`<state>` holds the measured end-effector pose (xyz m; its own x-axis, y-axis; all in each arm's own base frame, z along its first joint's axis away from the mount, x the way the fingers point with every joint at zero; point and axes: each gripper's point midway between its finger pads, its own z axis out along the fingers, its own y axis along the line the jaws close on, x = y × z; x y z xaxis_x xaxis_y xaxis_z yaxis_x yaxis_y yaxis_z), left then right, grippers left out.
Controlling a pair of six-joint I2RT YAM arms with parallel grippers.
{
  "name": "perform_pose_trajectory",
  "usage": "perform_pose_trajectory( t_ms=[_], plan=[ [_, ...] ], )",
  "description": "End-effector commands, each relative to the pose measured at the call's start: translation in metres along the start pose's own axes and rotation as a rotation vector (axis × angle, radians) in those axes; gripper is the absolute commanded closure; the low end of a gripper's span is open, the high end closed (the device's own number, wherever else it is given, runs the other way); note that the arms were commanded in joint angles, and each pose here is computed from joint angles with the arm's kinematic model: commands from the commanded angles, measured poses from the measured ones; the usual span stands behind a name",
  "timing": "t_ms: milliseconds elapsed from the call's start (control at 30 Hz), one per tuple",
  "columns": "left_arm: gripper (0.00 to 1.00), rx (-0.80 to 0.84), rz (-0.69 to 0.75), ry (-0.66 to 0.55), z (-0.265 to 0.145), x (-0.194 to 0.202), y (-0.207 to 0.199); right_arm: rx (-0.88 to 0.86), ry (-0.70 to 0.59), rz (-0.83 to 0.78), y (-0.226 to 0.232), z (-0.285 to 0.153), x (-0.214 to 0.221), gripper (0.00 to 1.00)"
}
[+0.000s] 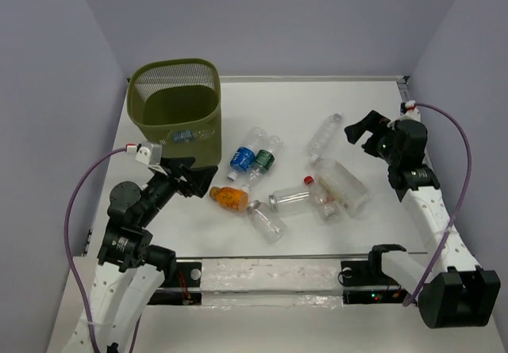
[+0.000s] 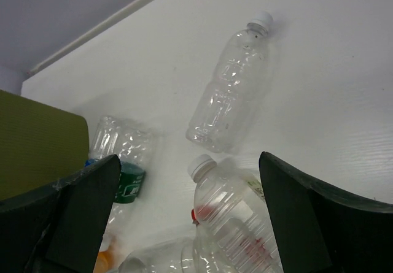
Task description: Put the plastic bottles in the bin
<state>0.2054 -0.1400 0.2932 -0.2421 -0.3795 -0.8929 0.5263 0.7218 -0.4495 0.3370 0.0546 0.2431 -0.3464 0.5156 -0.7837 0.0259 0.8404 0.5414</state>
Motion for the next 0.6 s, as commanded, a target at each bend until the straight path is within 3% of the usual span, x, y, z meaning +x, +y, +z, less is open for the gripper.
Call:
perform_pose_trajectory(
  t_ms=[0,233,567],
  plan=[
    [0.01,0.003,-0.037,0.022,0.004,0.008,0.000,0.028,-0.056,0.011,-0.004,0.027,-0.018,0.00],
    [0.01,-0.036,-0.213,0.110,0.012,0.032,0.004,0.190,0.064,-0.001,-0.051,0.097,0.010,0.00],
    [0.01,-0.191,-0.368,0.380,0.027,0.109,0.039,0.139,0.232,0.043,-0.049,0.189,0.056,0.00]
  ],
)
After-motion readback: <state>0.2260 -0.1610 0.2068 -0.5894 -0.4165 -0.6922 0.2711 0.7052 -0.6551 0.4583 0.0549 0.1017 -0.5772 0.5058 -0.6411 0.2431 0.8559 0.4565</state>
